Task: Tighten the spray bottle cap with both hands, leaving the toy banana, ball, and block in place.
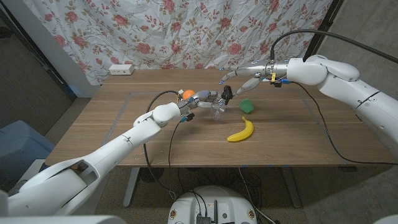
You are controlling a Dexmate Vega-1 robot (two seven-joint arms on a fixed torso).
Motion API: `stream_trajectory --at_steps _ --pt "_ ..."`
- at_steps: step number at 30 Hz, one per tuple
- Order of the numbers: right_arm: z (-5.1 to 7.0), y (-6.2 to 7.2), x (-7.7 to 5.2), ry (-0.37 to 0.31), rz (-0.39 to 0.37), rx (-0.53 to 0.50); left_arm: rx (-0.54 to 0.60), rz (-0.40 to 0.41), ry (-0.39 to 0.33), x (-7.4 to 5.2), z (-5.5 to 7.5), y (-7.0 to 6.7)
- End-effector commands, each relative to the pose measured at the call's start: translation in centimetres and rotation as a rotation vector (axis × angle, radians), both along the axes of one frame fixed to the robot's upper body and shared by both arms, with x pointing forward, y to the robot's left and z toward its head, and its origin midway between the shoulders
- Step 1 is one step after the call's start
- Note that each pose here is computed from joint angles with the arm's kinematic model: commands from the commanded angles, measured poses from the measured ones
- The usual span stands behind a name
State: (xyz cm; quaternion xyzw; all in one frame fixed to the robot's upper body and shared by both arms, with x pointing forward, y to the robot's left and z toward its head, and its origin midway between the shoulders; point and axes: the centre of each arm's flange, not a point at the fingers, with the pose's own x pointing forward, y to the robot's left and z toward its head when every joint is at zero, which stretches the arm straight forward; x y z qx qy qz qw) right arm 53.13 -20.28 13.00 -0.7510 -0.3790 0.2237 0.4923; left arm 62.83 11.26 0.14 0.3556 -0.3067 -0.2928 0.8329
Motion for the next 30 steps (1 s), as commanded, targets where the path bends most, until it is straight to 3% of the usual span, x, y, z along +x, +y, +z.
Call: stream_trajectory --at_steps 1,30 --pt "0.12 0.21 -0.19 0.007 -0.012 -0.029 0.015 -0.006 -0.003 -0.29 -0.03 -0.24" --pt "0.43 -0.41 -0.42 0.035 -0.034 -0.012 0.014 0.013 -0.017 -0.81 -0.24 0.07"
